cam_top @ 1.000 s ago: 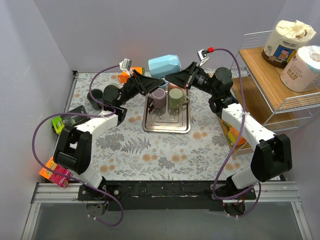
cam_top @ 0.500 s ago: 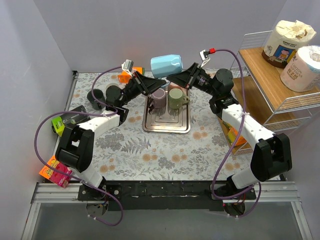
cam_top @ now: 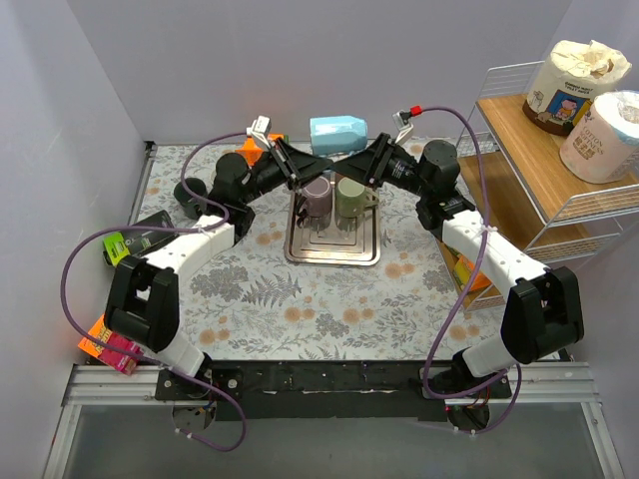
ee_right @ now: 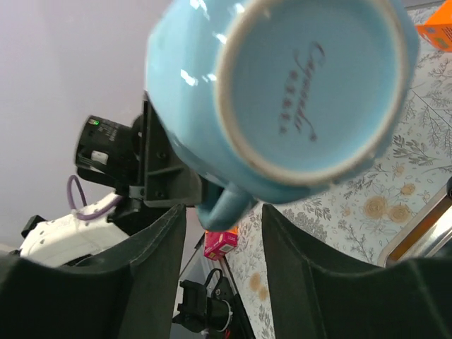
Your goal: Turn the mug right side up
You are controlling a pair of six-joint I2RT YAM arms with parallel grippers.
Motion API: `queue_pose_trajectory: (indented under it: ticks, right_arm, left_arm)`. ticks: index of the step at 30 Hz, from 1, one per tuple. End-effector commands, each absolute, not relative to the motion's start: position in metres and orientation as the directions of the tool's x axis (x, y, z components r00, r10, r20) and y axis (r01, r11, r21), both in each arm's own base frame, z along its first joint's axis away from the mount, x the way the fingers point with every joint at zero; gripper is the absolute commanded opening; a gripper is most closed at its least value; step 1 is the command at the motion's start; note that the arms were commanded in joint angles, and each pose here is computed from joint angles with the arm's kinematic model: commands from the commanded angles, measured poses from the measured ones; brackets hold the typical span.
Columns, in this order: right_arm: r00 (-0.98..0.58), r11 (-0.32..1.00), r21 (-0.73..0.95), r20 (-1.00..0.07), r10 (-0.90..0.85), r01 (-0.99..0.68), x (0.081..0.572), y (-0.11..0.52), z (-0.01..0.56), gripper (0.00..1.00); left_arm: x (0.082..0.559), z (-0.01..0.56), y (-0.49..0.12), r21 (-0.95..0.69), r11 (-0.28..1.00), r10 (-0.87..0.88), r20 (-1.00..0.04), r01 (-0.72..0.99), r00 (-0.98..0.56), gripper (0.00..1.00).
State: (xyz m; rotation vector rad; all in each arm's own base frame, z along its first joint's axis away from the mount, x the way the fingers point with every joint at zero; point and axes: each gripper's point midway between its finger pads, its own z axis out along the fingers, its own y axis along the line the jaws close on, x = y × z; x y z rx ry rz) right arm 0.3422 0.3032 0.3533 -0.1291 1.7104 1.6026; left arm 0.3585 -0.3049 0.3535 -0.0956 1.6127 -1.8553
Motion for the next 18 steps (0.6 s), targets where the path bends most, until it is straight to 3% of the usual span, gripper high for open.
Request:
queue_pose_trajectory:
  ticks: [1, 5, 9, 18]
  right_arm:
    - [-0.681, 0.201, 0.785, -0.612, 0.401, -0.586, 0.331, 0.302, 0.364, 0.56]
    - [-0.717, 0.206, 0.812, -0.579, 0.388, -0.545, 0.332, 0.302, 0.352, 0.59]
    - [-0.703, 0.26, 0.818, -0.575, 0.419, -0.514, 0.337, 0.295, 0.344, 0.58]
    - [-0.676, 0.39, 0.777, -0.625, 0.391, -0.494, 0.341, 0.284, 0.334, 0.56]
  left_arm:
    - [0.343, 0.455, -0.279, -0.806, 0.075, -0.616, -0.5, 0.586, -0.609, 0.0]
    - [0.363, 0.462, -0.264, -0.786, 0.299, -0.622, -0.591, 0.541, -0.514, 0.0]
    - [0.397, 0.429, -0.24, -0.708, 0.564, -0.565, -0.707, 0.425, -0.427, 0.0]
    - [0.427, 0.346, -0.174, -0.472, 0.879, -0.412, -0.826, 0.072, -0.385, 0.0]
